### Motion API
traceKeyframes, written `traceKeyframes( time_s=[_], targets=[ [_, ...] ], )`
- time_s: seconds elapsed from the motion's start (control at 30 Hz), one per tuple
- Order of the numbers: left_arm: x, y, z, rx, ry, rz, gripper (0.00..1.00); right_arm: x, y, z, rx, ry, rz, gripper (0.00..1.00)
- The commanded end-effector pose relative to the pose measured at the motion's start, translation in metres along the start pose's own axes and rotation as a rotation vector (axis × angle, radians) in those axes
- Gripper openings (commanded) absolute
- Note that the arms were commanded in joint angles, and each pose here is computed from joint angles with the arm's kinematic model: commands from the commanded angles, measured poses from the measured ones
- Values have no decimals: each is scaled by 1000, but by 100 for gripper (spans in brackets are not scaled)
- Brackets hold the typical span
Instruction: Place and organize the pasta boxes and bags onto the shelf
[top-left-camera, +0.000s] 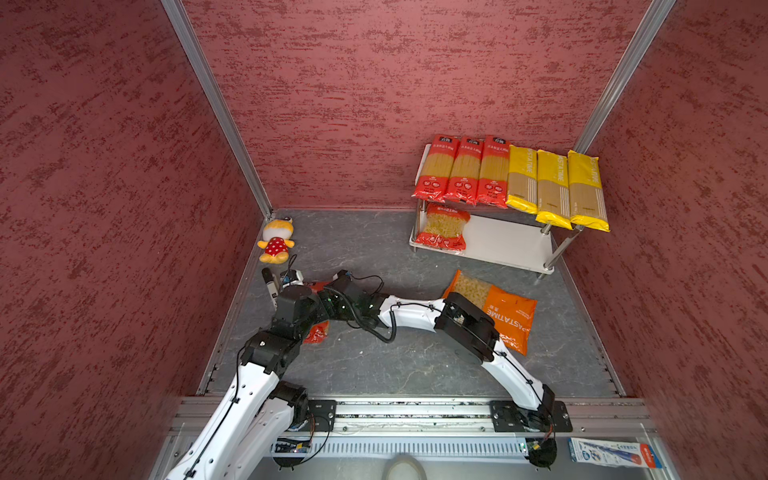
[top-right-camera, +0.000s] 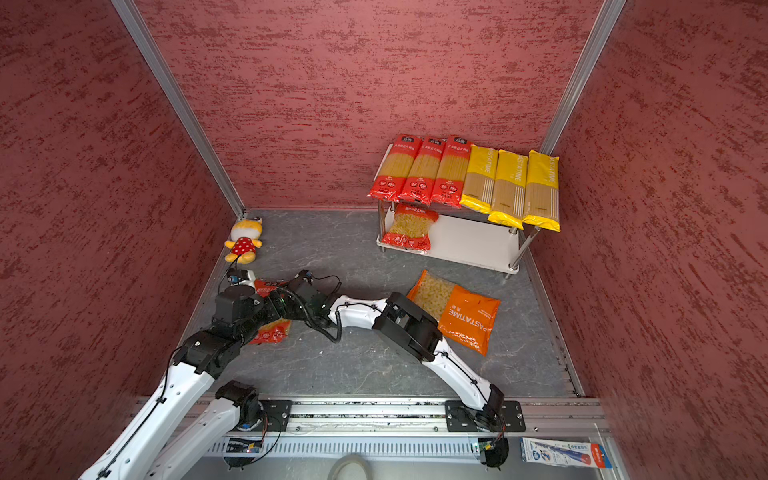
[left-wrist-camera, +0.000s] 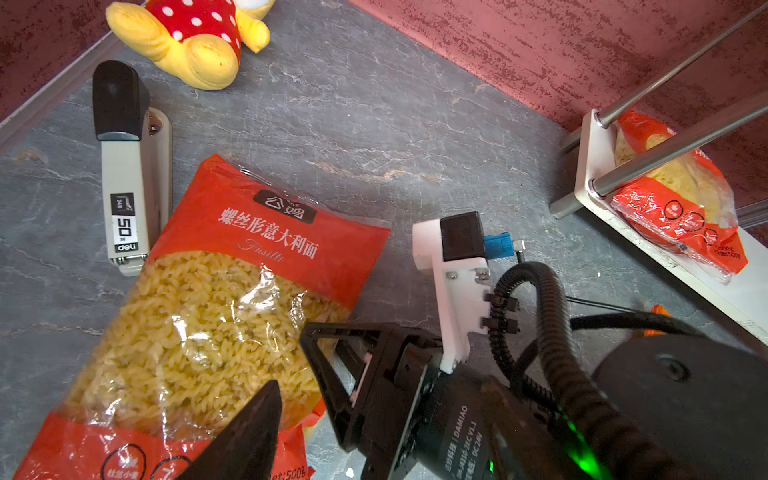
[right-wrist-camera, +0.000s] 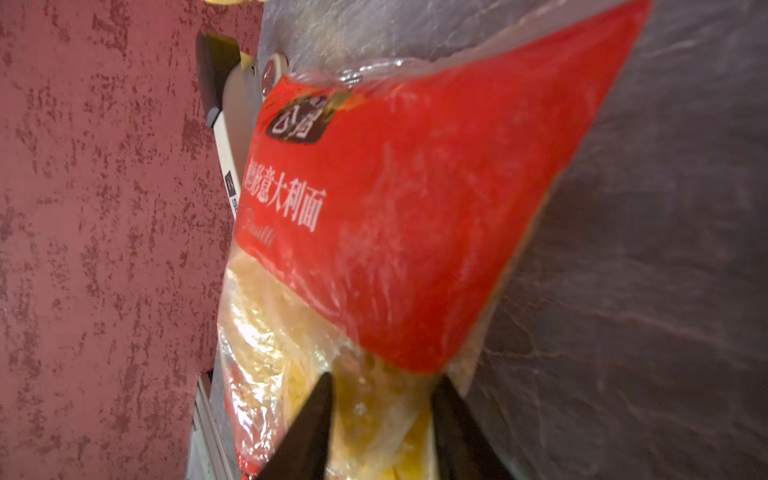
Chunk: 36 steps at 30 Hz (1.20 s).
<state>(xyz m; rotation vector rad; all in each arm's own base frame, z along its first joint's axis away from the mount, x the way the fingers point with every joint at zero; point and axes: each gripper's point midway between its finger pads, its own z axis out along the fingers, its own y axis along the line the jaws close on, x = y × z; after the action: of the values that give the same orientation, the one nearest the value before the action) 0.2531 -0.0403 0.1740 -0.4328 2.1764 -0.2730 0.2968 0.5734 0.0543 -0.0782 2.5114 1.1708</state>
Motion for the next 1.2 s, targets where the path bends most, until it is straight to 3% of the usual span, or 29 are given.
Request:
traceKeyframes(
  time_s=[0.0,0.17,0.4,0.57,0.77,0.87,0.93,1.0,1.17],
  targets=[
    [-11,-6,-7,21,-30,2,75,6,-20,6,69,-4,-15,20],
    [-9,-5,-7,23,-25,5,75,-6,-18,-9,39,-49,-37,6],
    [-9,-6,-7,30,-24,3,75,-32,-20,-60,-23,-111,-53,0],
    [-4,-23,0,125,1,-14,75,-38,-72,-122,28,-103,-73,0],
    [26,-50,30,210,98,15,76,-36,-173,-202,133,-41,-16,0],
    [49,-74,47,299,160,0,76,-43,-192,-221,167,-51,-15,13],
    [58,-87,57,358,191,-36,78,-54,-196,-231,195,-87,-1,34],
    [64,-98,61,399,214,-40,79,-64,-198,-245,229,-134,21,44],
    [85,-124,71,464,280,58,81,-57,-203,-255,241,-144,138,55]
  ],
)
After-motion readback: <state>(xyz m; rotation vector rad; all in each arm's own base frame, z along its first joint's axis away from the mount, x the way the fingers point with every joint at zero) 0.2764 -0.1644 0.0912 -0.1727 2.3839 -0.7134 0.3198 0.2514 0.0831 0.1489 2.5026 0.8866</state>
